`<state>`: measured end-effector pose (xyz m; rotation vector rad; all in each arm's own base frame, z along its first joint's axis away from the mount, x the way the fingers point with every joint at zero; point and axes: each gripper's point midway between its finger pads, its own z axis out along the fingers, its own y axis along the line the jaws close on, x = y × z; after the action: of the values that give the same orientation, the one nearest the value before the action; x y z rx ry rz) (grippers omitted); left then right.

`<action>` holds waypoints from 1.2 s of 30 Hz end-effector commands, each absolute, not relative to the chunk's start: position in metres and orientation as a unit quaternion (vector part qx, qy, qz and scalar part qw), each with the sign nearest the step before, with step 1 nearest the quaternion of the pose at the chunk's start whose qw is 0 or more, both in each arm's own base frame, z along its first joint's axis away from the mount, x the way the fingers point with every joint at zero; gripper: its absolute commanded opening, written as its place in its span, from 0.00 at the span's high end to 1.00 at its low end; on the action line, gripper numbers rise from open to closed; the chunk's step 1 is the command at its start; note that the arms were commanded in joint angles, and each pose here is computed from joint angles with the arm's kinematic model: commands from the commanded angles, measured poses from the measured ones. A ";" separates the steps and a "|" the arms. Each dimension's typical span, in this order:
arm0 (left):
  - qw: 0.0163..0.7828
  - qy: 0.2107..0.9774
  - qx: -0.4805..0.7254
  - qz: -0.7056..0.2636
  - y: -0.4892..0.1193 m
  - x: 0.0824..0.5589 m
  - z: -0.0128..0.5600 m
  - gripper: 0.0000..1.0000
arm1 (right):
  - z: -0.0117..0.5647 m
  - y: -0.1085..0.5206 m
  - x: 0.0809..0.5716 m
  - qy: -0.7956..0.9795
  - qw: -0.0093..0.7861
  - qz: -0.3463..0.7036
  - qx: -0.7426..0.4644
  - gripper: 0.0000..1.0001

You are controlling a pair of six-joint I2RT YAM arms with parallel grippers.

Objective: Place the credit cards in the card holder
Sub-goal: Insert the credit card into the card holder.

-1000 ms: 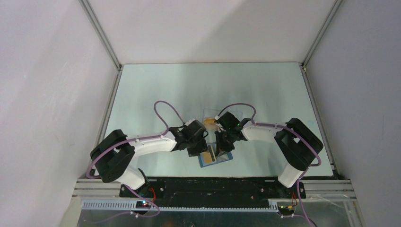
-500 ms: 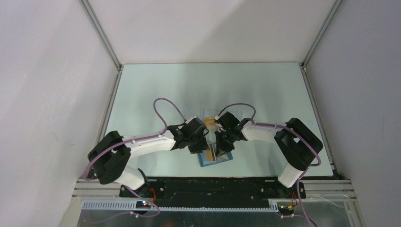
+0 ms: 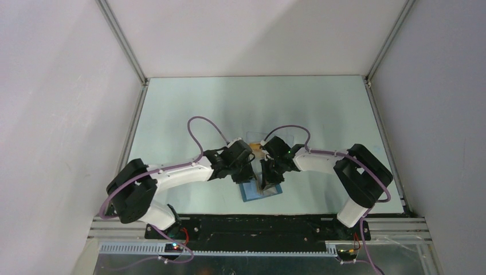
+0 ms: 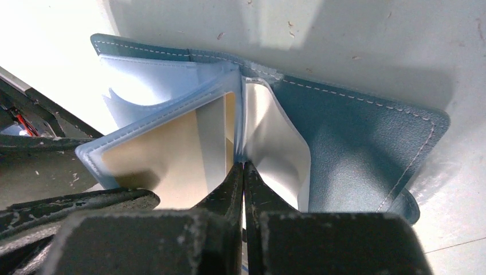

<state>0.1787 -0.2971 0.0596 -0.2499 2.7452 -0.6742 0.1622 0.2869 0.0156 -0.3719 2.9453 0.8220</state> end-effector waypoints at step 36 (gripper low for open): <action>0.066 0.925 0.013 -0.373 -0.394 0.148 0.098 0.60 | 0.090 0.193 0.177 0.964 0.126 0.227 -0.052 0.92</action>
<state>0.1562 -0.3701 0.0851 -0.0566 2.7894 -1.0093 0.1726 0.2120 0.0783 -0.1852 2.8484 0.7034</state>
